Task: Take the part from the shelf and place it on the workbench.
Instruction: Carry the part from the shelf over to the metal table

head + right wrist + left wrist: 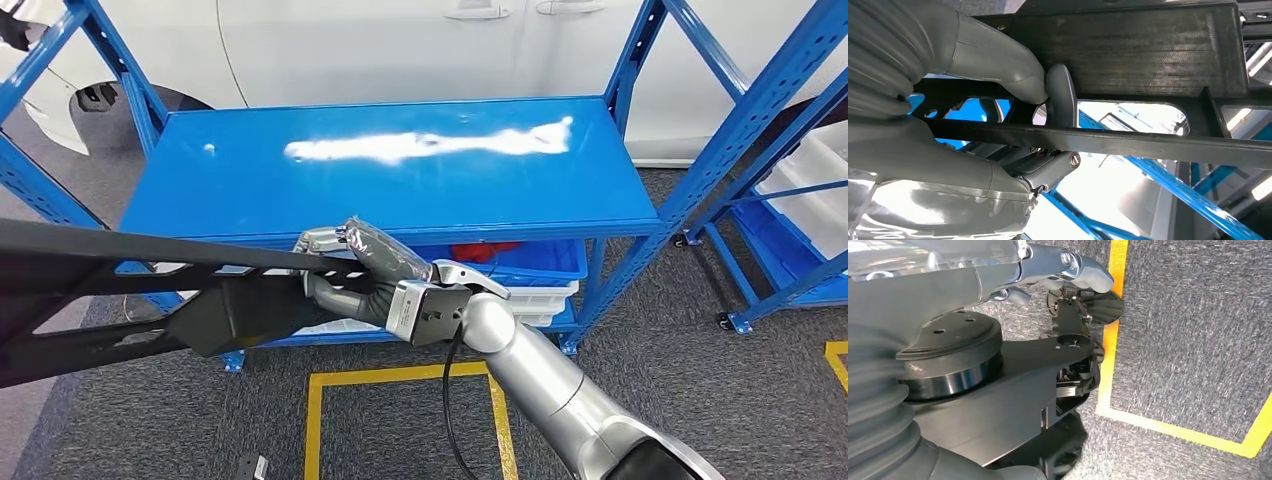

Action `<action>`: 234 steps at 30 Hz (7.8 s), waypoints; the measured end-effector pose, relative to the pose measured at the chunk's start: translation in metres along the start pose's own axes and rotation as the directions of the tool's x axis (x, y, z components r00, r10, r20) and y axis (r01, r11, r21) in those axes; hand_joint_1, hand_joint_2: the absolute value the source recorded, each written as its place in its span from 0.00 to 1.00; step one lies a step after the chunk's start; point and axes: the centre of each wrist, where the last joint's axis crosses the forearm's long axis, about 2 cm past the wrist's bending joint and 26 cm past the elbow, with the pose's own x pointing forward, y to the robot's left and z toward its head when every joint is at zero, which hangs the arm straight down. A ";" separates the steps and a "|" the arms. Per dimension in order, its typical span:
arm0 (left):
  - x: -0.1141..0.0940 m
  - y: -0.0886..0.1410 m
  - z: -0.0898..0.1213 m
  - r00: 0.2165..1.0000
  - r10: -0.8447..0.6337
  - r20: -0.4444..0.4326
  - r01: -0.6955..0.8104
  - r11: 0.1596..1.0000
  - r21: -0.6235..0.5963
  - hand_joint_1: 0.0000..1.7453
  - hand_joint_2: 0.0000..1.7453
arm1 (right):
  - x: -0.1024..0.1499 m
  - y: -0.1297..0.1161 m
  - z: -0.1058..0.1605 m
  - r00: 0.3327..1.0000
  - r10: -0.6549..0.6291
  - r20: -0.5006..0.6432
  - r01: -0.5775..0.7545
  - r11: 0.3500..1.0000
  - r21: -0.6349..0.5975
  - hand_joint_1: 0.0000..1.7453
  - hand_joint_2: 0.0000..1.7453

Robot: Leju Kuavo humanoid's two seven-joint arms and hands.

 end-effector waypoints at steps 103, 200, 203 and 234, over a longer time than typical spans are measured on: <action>0.002 -0.004 0.000 0.998 -0.018 0.056 0.018 1.000 0.008 0.00 1.00 | -0.011 0.041 -0.017 0.998 0.016 -0.062 -0.014 0.999 0.038 1.00 1.00; -0.005 -0.002 0.001 0.993 -0.040 0.107 0.030 0.996 0.087 0.00 1.00 | -0.008 0.046 -0.029 0.999 0.030 -0.018 -0.029 0.998 0.056 1.00 1.00; -0.002 -0.002 0.001 0.990 -0.037 0.134 0.024 0.994 0.102 0.00 1.00 | -0.008 0.046 -0.029 0.999 0.032 -0.018 -0.031 0.998 0.051 1.00 1.00; -0.001 -0.002 0.000 0.978 0.009 0.206 -0.020 0.999 0.051 0.00 1.00 | -0.006 0.046 -0.041 1.000 0.026 -0.006 -0.025 0.997 0.078 1.00 1.00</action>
